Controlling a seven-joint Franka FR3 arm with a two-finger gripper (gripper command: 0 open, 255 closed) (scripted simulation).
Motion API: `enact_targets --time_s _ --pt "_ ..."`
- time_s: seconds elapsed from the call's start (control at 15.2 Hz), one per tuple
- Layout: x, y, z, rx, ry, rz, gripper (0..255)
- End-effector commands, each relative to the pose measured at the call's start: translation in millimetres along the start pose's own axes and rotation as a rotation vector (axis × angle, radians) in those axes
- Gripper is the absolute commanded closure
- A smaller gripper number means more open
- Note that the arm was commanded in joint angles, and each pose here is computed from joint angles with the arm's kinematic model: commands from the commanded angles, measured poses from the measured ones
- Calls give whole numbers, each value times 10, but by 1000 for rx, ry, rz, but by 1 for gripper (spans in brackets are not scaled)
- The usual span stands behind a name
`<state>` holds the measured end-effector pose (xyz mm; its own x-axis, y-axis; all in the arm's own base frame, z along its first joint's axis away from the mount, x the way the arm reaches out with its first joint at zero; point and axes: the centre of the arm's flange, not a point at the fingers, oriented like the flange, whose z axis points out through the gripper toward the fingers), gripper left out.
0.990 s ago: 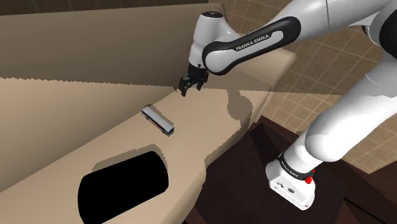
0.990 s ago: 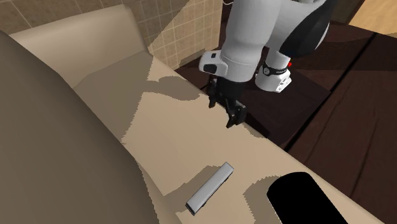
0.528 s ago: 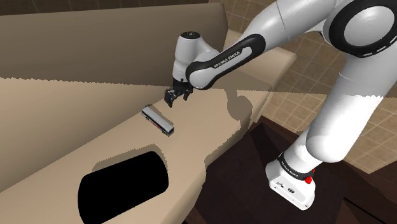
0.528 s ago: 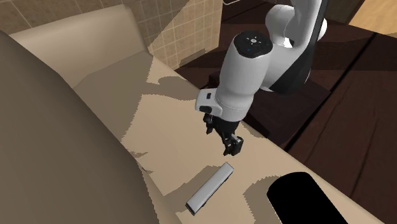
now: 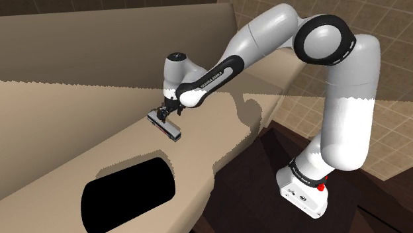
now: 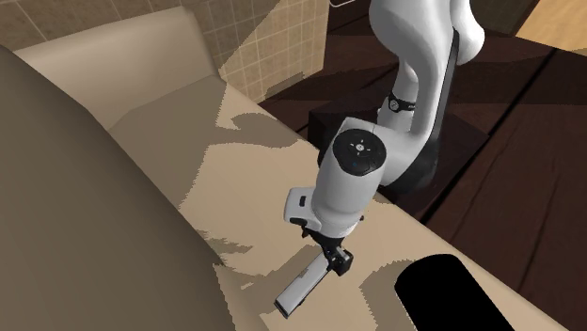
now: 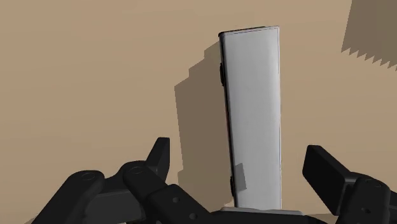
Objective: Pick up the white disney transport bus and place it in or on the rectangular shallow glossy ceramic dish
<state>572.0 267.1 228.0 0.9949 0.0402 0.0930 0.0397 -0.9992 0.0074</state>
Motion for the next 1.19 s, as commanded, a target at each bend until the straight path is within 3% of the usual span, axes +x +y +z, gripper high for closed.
enact_targets --time_s 0.0,0.59,1.12 --pt "103 -150 230 0 -4 -5 0" --pt "168 -250 768 0 -8 -9 0" --pt "167 -250 798 0 -8 -9 0"
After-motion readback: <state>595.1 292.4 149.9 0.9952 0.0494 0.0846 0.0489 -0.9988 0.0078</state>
